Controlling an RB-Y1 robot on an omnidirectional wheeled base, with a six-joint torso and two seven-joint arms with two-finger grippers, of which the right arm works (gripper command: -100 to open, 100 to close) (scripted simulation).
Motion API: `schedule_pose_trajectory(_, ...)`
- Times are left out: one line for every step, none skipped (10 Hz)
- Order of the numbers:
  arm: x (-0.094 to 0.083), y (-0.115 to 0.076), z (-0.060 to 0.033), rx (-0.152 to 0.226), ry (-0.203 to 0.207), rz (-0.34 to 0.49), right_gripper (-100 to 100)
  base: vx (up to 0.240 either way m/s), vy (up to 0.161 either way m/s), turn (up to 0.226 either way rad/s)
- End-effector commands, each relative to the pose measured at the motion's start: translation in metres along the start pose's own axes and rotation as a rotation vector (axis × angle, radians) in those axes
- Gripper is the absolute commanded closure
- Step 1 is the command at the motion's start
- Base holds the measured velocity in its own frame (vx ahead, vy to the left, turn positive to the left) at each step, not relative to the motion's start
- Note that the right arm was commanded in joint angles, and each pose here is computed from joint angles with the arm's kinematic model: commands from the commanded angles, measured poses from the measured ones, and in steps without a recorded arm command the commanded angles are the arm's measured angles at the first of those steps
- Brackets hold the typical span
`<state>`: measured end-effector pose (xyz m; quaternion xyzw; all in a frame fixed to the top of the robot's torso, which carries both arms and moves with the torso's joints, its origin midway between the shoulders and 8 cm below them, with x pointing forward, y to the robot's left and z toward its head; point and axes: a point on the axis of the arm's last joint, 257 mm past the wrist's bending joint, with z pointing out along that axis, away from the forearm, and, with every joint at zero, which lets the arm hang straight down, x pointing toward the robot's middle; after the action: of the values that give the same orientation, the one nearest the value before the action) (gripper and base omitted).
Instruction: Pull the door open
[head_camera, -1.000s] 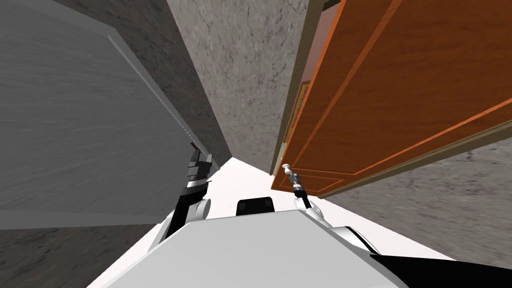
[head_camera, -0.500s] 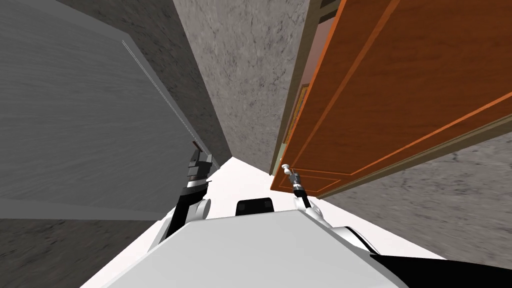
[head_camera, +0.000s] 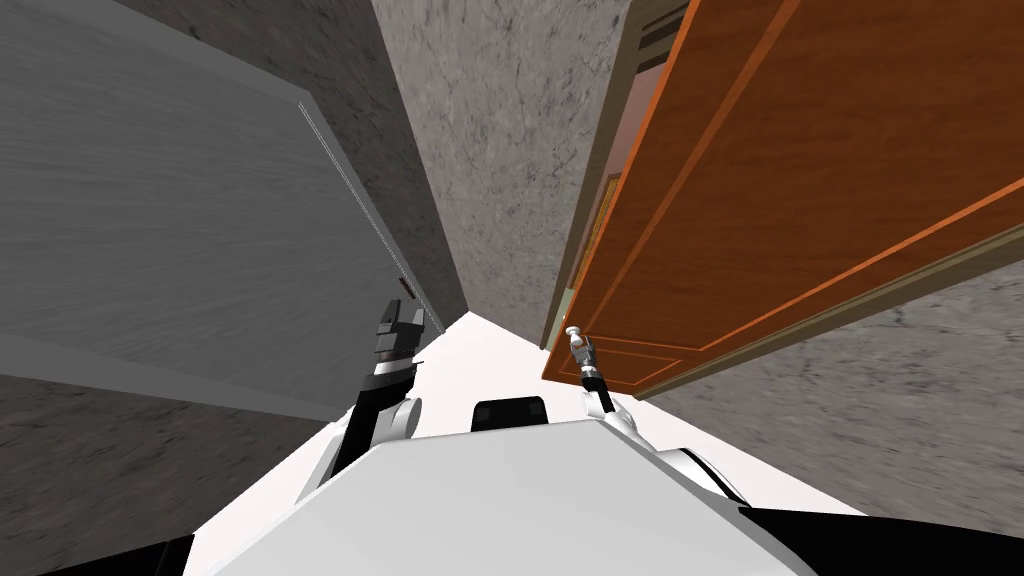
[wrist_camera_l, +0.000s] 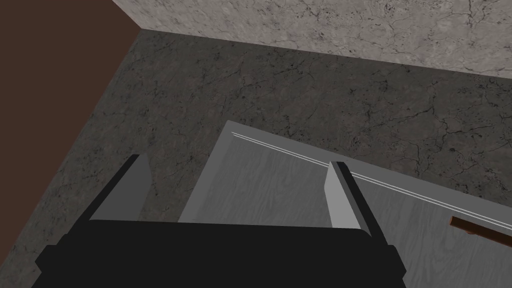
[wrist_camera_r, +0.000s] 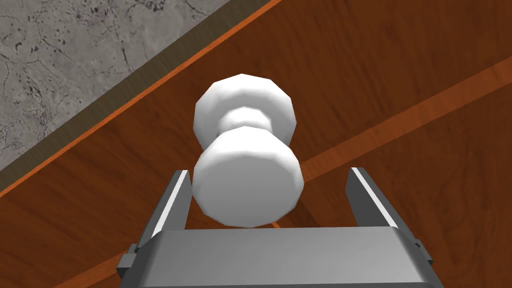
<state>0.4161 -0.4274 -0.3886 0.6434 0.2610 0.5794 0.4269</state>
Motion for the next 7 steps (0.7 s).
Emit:
schedule_pose_trajectory(0.0034, -0.0023, 0.0022, -0.004, -0.007, 0.074, -100, -0.088, -0.009, 0.046)
schedule_pose_trajectory(0.0034, -0.0023, 0.0022, -0.004, -0.007, 0.083, -100, -0.058, -0.008, 0.013)
schedule_pose_trajectory(0.0058, -0.0039, 0.0036, -0.007, -0.012, 0.133, -100, -0.055, -0.007, 0.024)
schedule_pose_trajectory(0.0082, -0.0055, 0.0051, -0.01, -0.016, 0.176, -100, -0.072, -0.004, 0.05)
schedule_pose_trajectory(0.0082, -0.0055, 0.0051, -0.01, -0.016, 0.186, -100, -0.054, -0.008, 0.021)
schedule_pose_trajectory(0.0108, -0.0073, 0.0066, -0.013, -0.021, 0.24, -100, -0.054, -0.018, 0.043)
schedule_pose_trajectory(0.0134, -0.0091, 0.0081, -0.016, -0.025, 0.284, -100, -0.087, -0.023, 0.052)
